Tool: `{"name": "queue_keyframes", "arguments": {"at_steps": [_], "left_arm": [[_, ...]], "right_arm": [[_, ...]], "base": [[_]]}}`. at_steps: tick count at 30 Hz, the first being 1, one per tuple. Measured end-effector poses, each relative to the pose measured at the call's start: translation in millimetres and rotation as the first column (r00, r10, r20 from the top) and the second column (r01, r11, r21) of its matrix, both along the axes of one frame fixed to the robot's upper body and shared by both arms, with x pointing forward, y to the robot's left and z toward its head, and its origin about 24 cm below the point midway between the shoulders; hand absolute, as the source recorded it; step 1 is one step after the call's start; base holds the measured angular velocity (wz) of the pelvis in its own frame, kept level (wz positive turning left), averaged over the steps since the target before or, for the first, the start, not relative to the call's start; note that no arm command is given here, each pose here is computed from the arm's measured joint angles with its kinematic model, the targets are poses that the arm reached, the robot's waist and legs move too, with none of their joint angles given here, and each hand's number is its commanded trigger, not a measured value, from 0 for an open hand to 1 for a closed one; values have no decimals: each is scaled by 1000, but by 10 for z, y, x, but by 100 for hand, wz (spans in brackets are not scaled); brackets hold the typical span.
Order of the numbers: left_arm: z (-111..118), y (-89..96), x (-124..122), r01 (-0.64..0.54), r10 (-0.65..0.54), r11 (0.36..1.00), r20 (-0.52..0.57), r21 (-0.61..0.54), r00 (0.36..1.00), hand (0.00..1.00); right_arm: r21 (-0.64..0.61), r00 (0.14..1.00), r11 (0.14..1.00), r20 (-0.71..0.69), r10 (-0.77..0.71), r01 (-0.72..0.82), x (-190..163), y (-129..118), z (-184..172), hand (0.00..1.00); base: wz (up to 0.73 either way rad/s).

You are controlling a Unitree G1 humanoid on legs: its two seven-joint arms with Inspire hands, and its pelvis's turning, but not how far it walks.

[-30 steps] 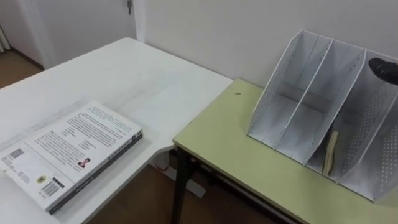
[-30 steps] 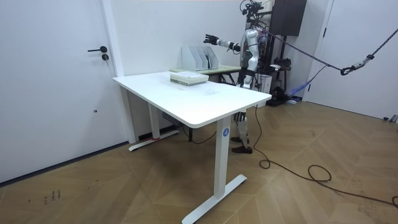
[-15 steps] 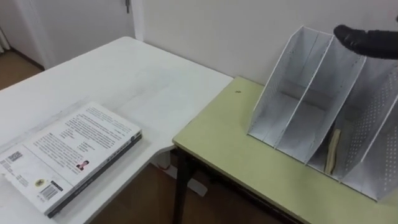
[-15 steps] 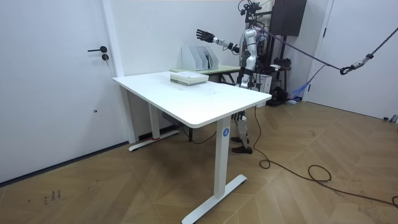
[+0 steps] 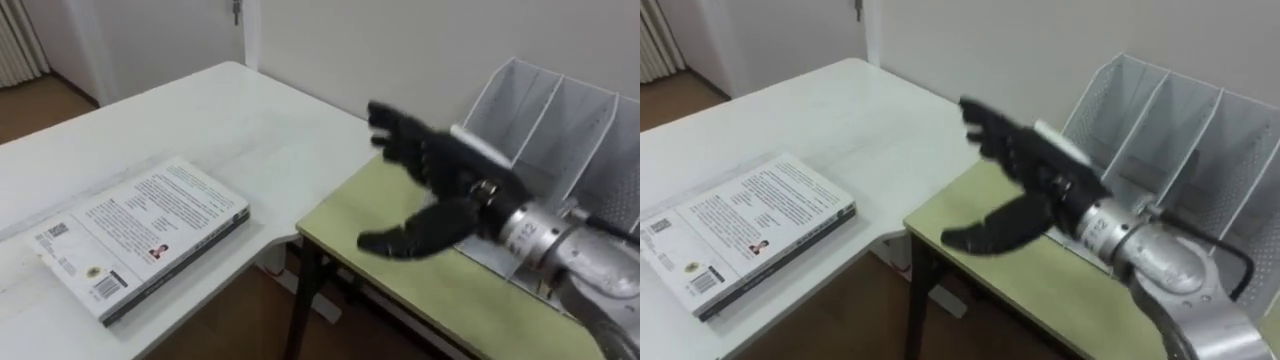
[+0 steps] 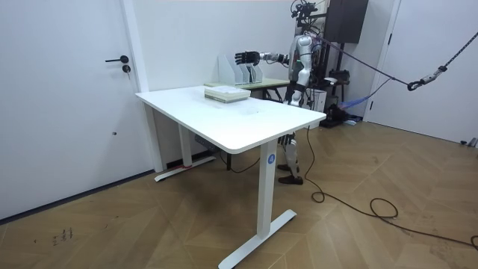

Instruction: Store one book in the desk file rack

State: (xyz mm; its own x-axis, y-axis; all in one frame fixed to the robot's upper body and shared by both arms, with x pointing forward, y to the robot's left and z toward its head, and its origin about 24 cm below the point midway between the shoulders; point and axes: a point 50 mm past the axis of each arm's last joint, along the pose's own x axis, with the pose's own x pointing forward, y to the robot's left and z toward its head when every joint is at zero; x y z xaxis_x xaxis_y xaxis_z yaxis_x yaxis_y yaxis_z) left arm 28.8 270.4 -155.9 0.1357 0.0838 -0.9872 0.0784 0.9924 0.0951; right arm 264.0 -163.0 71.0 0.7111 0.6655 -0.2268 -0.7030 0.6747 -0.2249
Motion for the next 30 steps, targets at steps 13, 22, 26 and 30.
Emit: {"name": "queue_keyframes", "arguments": {"at_steps": [13, 22, 26, 30], "left_arm": [[-40, -121, 67, -18, 18, 999, 1, -28, 1000, 0], [-79, -193, -124, -40, 40, 999, -33, 5, 999, 0], [-87, -217, -215, -28, 29, 1000, -56, 14, 998, 0], [-98, -242, -312, -13, 16, 999, -103, 29, 995, 0]], "right_arm": [[-241, 787, 970, -593, -170, 29, -898, -378, -1502, 0], [-427, 341, 814, -755, -560, 393, -1914, -766, -2206, 0], [-462, 248, 737, -738, -628, 493, -2032, -786, -2265, 0], [-529, 151, 654, -704, -694, 540, -2162, -806, -2321, 0]], "base": [[4], [4], [5], [4]]}}
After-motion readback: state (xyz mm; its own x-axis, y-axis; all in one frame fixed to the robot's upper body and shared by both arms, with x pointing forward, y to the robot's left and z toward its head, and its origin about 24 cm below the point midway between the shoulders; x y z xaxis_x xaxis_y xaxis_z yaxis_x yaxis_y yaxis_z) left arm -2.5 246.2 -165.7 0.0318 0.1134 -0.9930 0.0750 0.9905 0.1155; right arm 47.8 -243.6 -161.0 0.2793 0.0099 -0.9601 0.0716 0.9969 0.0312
